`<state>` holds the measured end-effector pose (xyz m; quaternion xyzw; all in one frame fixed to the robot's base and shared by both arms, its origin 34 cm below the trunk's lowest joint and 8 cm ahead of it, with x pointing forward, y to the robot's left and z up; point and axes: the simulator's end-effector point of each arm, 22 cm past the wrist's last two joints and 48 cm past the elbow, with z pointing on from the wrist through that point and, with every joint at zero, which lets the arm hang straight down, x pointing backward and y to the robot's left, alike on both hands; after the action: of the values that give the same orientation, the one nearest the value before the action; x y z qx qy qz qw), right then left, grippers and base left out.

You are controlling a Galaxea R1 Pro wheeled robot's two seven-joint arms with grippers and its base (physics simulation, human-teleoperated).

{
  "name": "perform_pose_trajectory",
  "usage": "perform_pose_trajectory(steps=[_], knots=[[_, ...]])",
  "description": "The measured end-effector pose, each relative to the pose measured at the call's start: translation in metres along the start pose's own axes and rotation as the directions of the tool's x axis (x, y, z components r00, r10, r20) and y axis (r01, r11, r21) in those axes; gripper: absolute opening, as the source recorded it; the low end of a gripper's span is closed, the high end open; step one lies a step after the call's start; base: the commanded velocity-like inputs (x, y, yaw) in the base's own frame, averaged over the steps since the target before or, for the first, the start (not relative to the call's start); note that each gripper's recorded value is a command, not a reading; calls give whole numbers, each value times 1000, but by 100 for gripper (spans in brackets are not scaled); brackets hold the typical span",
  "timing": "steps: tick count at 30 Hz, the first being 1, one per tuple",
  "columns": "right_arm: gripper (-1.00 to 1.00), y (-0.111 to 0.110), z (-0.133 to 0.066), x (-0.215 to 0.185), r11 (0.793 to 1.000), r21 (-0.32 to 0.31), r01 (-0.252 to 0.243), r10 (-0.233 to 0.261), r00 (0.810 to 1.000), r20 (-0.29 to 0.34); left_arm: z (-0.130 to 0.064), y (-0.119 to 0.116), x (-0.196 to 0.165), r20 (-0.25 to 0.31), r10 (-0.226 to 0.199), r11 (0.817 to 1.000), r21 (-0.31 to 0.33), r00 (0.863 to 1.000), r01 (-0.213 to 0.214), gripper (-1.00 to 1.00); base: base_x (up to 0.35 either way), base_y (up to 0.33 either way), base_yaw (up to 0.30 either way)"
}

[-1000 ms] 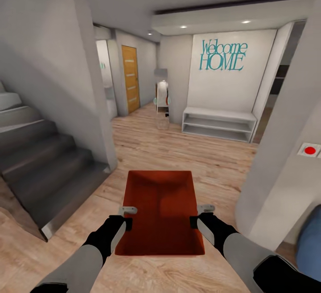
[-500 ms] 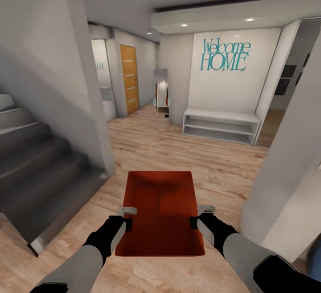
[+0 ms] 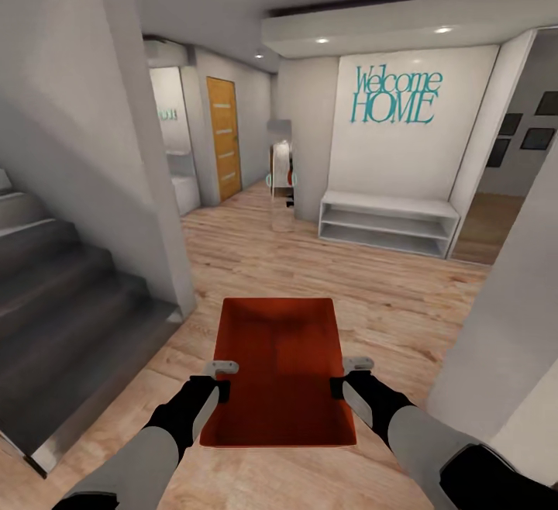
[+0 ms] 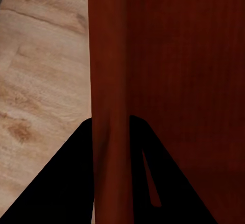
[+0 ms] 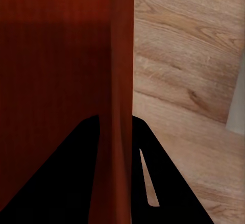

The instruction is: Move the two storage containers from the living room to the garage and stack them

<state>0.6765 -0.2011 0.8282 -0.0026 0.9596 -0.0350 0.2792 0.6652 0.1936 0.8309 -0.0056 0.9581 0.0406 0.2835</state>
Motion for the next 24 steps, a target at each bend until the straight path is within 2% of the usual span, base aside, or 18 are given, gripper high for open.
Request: perform_pose_trajectory(steps=[24], knots=[[-100, 0, 0, 2, 1000, 0, -1, 1, 1000, -5, 0, 0, 2, -4, 1, 1000, 0, 1000, -1, -100, 322, 0, 0]])
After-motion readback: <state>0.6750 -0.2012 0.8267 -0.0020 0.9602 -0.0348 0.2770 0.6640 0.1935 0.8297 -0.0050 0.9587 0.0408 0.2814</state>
